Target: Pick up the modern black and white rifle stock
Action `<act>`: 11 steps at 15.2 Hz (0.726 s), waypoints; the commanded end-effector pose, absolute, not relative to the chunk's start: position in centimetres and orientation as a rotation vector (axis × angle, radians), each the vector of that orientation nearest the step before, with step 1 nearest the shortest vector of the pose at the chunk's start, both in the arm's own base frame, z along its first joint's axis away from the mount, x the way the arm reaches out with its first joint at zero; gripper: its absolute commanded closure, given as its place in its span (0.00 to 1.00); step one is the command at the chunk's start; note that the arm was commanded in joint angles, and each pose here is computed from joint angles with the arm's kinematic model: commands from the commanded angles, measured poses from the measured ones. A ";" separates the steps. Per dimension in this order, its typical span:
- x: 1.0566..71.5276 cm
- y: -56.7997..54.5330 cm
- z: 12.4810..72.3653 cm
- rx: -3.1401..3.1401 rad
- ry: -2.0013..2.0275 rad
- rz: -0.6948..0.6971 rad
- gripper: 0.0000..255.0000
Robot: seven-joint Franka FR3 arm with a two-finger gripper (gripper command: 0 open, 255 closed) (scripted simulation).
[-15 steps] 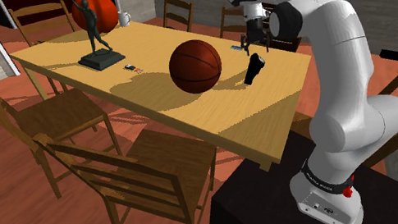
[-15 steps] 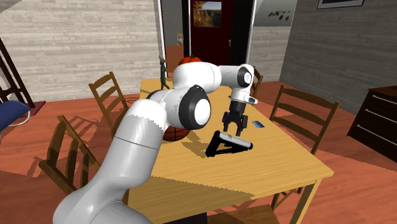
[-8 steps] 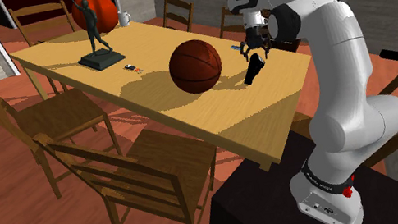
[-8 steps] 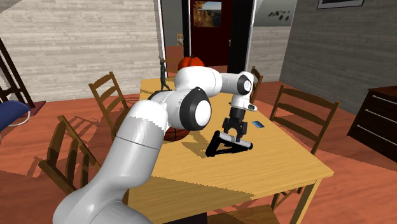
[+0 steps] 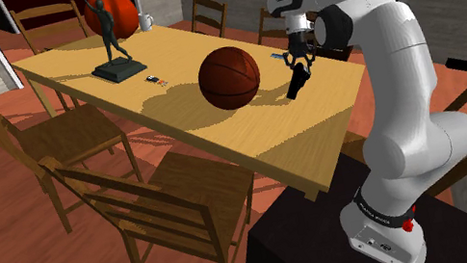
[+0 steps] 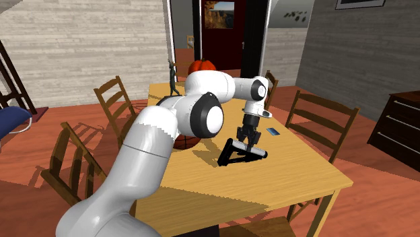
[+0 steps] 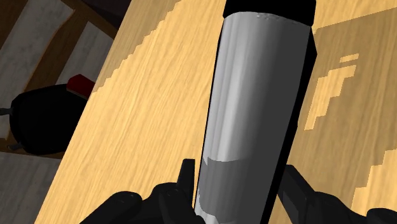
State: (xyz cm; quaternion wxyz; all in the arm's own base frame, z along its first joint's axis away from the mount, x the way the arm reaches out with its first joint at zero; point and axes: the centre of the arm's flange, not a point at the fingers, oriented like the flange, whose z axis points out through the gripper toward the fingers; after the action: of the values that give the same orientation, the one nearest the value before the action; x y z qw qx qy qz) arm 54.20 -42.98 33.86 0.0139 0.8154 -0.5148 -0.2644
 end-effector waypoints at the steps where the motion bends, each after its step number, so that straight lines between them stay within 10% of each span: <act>1: 54.2 -42.9 33.8 2.541 -1.602 -0.823 1.00; 11: 54.2 -43.0 38.0 2.541 -1.602 -0.823 1.00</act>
State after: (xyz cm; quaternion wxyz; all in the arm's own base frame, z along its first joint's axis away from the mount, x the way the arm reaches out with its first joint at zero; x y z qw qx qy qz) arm 54.19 -43.03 37.33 0.0136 0.8158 -0.5143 -0.2642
